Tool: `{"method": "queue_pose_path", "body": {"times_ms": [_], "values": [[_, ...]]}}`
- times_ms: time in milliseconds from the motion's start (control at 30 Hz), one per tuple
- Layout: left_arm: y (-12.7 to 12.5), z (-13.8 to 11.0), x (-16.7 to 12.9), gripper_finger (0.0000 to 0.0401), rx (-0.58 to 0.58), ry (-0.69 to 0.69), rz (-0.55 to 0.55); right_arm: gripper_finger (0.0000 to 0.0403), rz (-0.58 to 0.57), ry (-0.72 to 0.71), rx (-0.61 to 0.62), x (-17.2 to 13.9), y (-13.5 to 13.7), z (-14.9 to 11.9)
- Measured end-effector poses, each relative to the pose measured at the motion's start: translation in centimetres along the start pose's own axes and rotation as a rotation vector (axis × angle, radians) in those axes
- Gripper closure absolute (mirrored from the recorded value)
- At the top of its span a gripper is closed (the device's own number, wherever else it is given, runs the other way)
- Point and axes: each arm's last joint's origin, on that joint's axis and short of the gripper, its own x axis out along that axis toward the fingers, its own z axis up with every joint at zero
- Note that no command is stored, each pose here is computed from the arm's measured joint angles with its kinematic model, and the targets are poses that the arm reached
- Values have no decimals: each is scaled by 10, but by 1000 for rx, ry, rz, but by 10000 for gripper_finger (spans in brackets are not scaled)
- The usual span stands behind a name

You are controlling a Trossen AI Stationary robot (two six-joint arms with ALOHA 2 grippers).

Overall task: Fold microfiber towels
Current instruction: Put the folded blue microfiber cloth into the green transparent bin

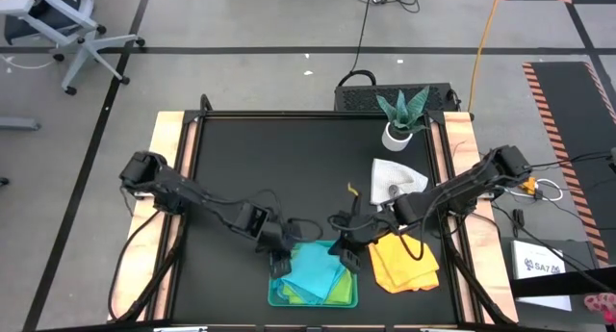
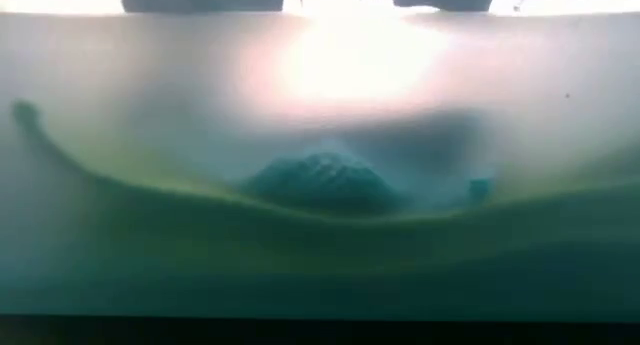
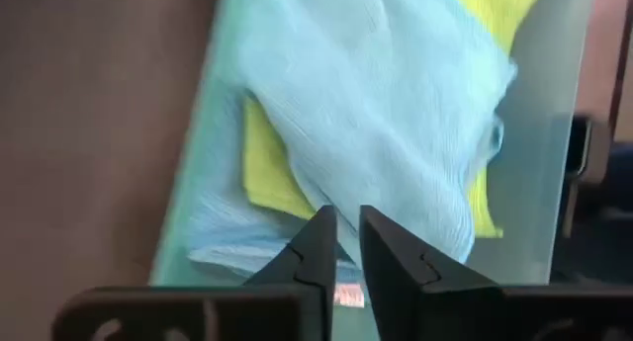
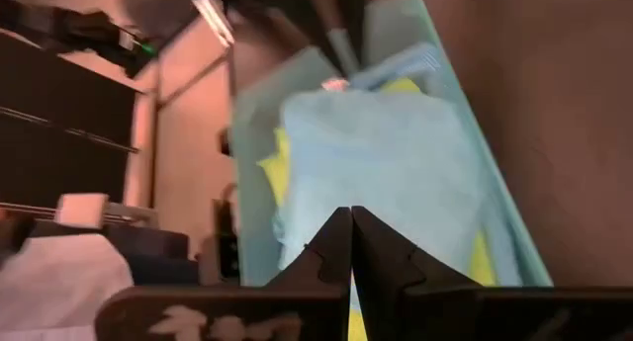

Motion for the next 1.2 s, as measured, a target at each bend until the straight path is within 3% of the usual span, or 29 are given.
{"method": "queue_pose_path", "body": {"times_ms": [133, 267, 367, 700, 1033, 1200], "values": [[-9, -11, 7, 386, -9, 43, -1, 403, -30, 32, 6, 0, -3, -3], [-13, -13, 8, 395, -94, 22, 17, 403, -23, 40, 8, 0, -3, -3], [-10, -11, 8, 374, -157, -15, 51, 403, -22, 40, 4, 0, -2, -4], [-8, -4, 7, 294, -238, -11, -12, 403, 1, 57, -23, 0, 6, -12], [1, 0, 24, 266, -266, 15, 2, 400, -4, 77, -1, 0, 8, -17], [3, 5, 28, 255, -267, 2, -30, 368, -55, 112, 11, -1, 1, -18]]}}
